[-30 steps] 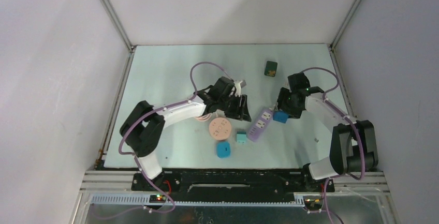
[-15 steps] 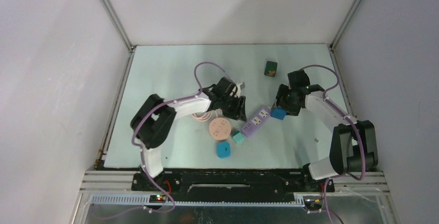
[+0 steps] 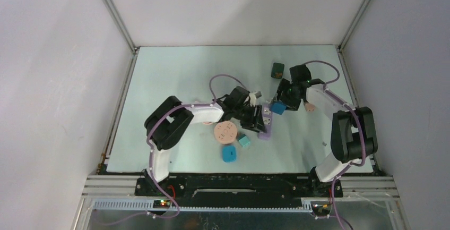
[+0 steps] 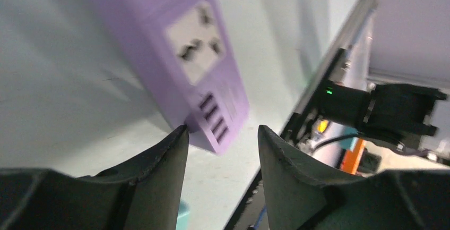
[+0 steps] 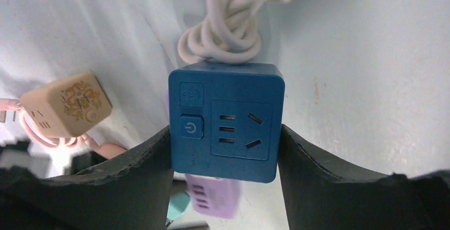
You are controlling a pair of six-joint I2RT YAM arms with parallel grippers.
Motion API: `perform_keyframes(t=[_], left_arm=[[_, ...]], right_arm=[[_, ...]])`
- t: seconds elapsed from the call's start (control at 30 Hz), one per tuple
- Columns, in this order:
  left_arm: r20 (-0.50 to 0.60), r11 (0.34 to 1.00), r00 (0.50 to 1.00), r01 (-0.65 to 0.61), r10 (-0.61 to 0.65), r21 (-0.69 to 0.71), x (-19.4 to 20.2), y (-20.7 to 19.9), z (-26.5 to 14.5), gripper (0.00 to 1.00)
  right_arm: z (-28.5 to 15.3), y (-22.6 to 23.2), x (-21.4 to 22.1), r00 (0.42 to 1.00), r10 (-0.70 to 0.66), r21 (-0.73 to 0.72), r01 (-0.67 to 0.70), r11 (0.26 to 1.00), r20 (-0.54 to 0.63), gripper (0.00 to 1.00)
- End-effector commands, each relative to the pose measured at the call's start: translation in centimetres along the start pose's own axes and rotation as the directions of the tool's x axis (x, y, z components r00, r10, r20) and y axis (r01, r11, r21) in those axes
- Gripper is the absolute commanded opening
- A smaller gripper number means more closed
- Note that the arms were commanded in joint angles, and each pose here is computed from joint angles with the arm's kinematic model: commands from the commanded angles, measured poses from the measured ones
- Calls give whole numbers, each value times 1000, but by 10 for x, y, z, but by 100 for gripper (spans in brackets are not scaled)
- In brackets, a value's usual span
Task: Insert the plug
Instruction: Move the socket to the center of the board, then insert the plug into the socket.
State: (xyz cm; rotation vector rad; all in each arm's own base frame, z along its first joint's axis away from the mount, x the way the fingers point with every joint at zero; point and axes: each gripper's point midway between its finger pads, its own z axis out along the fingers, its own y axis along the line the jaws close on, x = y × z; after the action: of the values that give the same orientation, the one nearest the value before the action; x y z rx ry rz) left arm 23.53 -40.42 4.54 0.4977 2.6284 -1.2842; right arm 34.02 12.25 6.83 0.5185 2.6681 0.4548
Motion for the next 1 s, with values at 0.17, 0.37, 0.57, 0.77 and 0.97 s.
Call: perform_keyframes(t=[0.17,0.37,0.57,0.77,0.97], left_arm=[[47,976,998,-40,30,214,-16,-86,14,55],[59,984,996,-83,74,156,-19,-73,2,55],[126,975,980,-171,153,140,-29,-79,-45,55],[228,989,967,-132,112,74,-47,-56,-96,55],[282,993,952,-121,121,-18,-49,-34,-135,56]], right_arm=[[-7,31,-30,995,-78,-76,82,994,60,0],[-44,16,-36,979,-158,6,158,987,131,0],[-77,13,-32,967,-192,19,192,981,168,0],[-102,25,-32,954,-192,-18,201,979,230,0],[-99,52,-18,942,-228,-58,249,967,247,0]])
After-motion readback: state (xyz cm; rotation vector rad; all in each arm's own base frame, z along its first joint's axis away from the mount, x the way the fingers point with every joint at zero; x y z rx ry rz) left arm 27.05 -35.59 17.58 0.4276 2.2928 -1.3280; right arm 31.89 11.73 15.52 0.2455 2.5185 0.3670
